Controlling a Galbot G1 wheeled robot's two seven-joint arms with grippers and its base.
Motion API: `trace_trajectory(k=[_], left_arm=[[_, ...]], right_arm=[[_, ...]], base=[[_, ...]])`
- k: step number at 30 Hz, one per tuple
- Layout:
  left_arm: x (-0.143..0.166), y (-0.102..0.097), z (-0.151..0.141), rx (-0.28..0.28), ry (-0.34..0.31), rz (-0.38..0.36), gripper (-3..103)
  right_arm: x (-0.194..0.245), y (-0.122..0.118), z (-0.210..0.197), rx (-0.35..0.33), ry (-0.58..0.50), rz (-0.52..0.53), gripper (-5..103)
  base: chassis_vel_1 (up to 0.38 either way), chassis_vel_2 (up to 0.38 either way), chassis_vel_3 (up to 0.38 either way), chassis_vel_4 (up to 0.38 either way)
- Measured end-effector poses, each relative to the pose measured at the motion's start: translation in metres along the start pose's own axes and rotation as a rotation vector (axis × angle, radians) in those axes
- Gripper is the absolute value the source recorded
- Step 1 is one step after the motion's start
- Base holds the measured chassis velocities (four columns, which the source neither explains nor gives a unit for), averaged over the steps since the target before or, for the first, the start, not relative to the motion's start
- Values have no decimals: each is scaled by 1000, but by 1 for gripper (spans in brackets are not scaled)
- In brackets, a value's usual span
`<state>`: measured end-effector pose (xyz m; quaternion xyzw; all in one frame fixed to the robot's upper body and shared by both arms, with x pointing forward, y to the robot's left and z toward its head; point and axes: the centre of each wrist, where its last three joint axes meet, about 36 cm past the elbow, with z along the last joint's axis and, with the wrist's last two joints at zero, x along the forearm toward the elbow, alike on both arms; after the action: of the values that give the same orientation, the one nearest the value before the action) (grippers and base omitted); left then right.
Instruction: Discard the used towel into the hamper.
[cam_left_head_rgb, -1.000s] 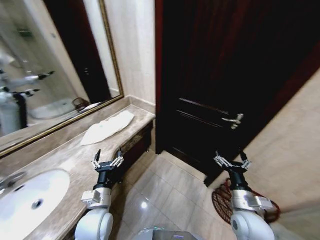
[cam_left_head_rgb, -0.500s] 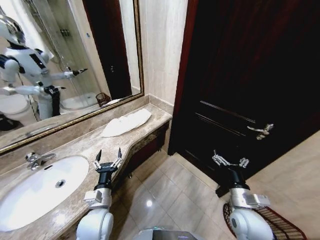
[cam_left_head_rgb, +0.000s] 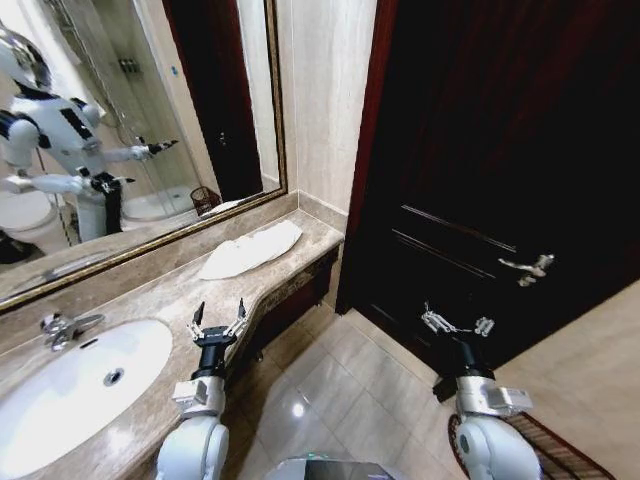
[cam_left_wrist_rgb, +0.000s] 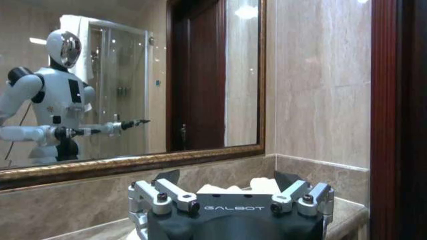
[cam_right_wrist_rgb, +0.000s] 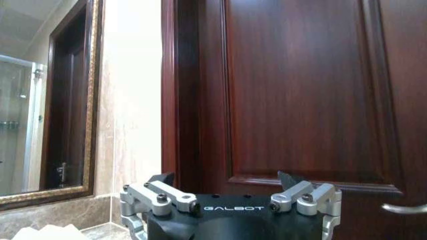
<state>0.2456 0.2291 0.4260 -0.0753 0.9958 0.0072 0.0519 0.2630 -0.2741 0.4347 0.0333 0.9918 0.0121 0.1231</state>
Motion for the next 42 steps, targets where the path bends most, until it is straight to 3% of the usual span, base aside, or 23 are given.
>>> trace_trajectory(k=[7,14,16,23,35,42], left_arm=[[-1,0,2,7,1,5,93],[-4,2,4,63,14,-9,93],[-9,6,7,92,24,-26,93],[-25,20,12,94,42,-33,93],[-92,55,27,60,183,39,92],[-118,59,33,87,249,79,92]], right_arm=[[0,0,4,-1,-14,5,100],[-2,0,7,2,-29,10,100],[-1,0,7,7,-28,9,100],[1,2,12,9,-17,2,100],[3,1,20,28,1,-5,100],[4,1,24,44,13,-1,100]], base=[[-181,173,171,-167],[-80,73,82,-70],[0,0,0,0],[20,-25,-23,23],[0,0,0,0],[0,0,0,0]])
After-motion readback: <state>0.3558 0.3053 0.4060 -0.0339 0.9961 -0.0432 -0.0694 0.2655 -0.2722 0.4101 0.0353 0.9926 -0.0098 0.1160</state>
